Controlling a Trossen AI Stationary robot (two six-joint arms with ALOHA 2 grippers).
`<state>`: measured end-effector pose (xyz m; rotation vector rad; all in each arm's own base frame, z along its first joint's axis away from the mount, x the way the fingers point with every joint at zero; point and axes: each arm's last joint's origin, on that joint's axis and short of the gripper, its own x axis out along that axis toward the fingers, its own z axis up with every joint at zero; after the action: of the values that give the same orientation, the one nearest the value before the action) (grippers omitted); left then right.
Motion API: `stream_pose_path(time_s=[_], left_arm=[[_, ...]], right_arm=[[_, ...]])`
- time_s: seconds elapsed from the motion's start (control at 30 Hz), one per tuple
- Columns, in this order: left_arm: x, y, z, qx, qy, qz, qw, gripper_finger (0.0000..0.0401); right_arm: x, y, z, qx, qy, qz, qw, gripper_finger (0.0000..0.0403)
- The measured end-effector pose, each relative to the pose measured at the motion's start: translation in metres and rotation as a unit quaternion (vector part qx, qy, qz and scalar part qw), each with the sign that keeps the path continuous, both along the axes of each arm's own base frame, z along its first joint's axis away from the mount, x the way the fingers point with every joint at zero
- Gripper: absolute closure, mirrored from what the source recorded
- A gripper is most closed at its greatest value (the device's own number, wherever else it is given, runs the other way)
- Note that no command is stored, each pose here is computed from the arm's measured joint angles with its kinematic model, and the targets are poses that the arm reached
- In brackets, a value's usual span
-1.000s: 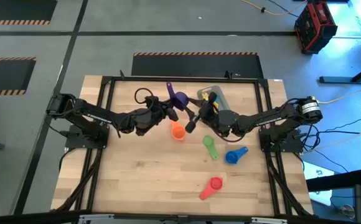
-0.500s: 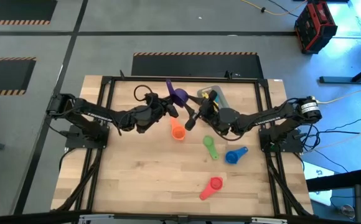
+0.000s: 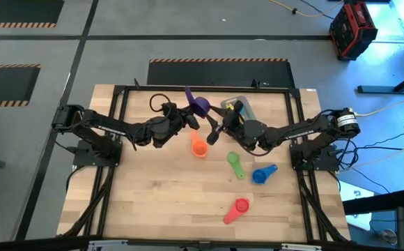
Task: Nest measuring cups in basket
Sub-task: Stack the violet measuring cup on top of the yellow measuring cup into the gray bin
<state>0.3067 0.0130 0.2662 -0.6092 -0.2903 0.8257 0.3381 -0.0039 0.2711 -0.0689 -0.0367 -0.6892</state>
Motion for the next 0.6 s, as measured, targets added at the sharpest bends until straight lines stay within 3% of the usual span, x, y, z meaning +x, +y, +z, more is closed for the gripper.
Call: stream_pose_path(time_s=[0.4, 0.6], left_arm=[[0.000, 0.005, 0.001, 0.007, 0.004, 0.003, 1.000, 0.0399], [0.000, 0.005, 0.002, 0.010, 0.004, -0.010, 1.000, 0.0399]], right_arm=[[0.000, 0.002, 0.004, 0.015, -0.034, 0.028, 0.999, 0.0242], [0.000, 0.002, 0.010, -0.027, -0.042, 0.035, 0.998, 0.0242]])
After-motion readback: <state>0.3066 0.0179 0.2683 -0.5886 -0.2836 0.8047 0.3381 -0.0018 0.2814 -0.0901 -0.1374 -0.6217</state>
